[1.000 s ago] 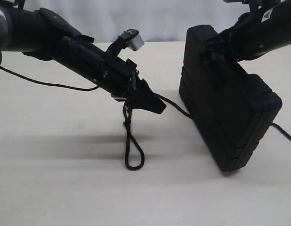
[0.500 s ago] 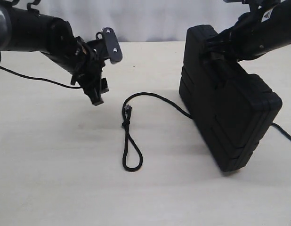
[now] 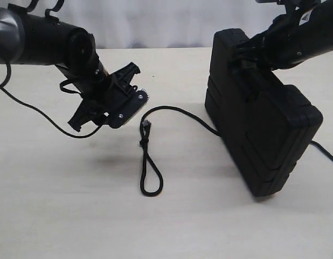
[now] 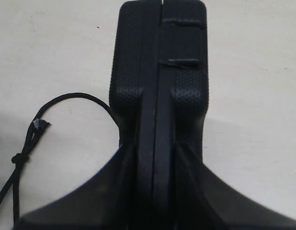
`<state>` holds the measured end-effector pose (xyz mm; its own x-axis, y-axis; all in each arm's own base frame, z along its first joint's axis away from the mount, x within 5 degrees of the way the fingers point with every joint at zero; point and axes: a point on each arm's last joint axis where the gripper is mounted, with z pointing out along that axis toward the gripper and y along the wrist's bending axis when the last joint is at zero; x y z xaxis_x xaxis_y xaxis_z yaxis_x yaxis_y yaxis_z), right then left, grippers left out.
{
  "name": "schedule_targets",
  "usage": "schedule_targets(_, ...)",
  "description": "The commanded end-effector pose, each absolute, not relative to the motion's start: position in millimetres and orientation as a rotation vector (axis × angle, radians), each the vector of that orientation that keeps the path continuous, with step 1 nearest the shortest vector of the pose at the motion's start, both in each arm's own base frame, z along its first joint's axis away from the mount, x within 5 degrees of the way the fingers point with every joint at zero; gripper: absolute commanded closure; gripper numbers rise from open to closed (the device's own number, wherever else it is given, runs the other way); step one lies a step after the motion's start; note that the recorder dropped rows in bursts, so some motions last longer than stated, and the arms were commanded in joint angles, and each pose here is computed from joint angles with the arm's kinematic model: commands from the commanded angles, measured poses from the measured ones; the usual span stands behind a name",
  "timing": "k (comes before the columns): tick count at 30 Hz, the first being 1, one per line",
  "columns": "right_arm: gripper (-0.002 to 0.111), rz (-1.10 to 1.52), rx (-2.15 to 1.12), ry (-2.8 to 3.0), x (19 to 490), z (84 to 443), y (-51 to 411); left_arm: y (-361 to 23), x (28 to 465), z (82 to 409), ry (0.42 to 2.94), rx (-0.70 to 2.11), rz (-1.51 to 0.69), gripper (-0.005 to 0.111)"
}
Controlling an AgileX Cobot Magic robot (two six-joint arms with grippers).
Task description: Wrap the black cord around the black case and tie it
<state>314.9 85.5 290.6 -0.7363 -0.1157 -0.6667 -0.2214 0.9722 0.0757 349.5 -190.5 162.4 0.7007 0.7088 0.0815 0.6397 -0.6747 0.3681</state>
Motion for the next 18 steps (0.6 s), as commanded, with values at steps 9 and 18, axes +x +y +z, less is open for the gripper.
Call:
schedule_targets(9,0.104,0.2,-0.238,2.34,315.6,299.8,86.6,-221.4,345.8,124.9,0.748,2.679,0.333,0.053)
schedule_targets(18,0.104,0.2,-0.237,2.336,315.9,300.0,86.6,-229.8,340.3,104.6,0.741,2.713,0.28,0.053)
